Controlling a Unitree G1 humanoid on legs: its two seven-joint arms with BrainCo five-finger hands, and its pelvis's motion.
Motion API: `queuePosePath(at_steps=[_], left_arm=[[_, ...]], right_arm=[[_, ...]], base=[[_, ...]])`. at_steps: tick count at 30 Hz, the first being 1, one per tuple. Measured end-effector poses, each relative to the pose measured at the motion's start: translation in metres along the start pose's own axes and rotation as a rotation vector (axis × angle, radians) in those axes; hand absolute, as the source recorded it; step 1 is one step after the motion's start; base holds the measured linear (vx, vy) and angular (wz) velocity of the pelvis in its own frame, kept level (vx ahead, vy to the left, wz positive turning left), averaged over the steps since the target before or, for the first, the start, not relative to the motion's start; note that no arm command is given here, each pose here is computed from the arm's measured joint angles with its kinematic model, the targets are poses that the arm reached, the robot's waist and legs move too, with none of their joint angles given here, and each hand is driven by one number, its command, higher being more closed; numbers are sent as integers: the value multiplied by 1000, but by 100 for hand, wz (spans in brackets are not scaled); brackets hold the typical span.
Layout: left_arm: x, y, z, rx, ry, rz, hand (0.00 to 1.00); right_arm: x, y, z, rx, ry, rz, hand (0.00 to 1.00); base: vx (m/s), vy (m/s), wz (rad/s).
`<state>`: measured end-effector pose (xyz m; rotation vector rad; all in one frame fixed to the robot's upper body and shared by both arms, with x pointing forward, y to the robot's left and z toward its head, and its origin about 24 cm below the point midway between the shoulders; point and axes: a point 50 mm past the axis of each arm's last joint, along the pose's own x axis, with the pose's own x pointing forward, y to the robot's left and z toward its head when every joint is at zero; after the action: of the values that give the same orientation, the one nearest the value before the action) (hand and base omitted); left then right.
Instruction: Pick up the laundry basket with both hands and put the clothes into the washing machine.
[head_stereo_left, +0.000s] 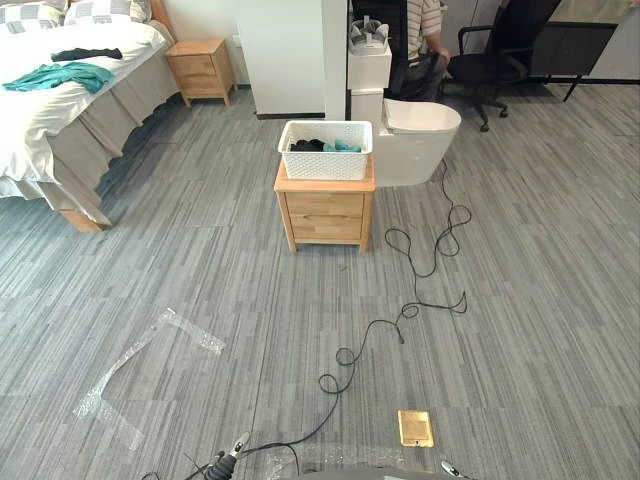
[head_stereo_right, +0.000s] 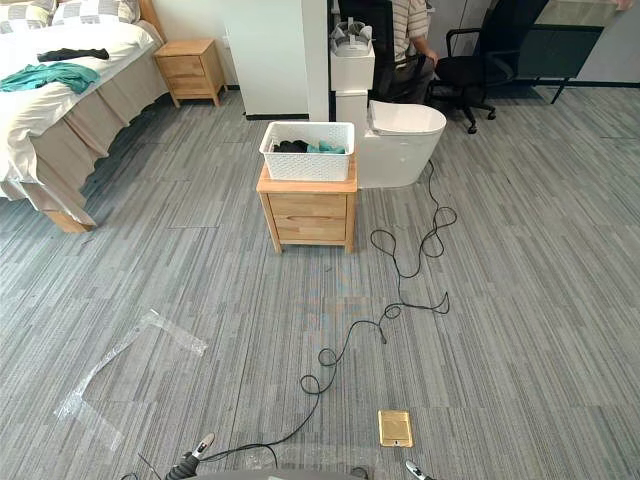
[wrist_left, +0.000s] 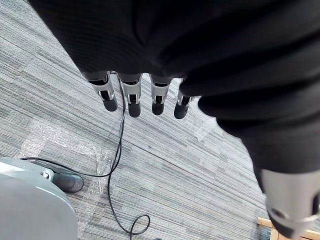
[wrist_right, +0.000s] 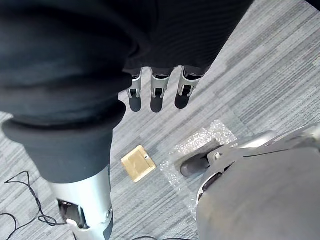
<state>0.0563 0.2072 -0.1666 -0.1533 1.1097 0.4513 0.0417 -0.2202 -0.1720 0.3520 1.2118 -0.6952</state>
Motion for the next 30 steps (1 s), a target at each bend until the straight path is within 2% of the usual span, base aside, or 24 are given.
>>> queuePosePath(at_steps=[16,23,25,30], left_arm=[[1,1,2,-4,-4,3,0],[4,7,15,-125,-32,45,0],[2,8,8,-125,-16,49,0],[0,2,-2,-128,22,36,0]], right_arm=[[0,4,4,-45,-19,16,0],[1,9,13,-53,-45,31,0],[2,6,19,-69,-58,24,0],[1,39,57,-200,-176,114,0]], base=[[0,0,0],[19,-48,-6],[125,7,-9],[266,94,-36]])
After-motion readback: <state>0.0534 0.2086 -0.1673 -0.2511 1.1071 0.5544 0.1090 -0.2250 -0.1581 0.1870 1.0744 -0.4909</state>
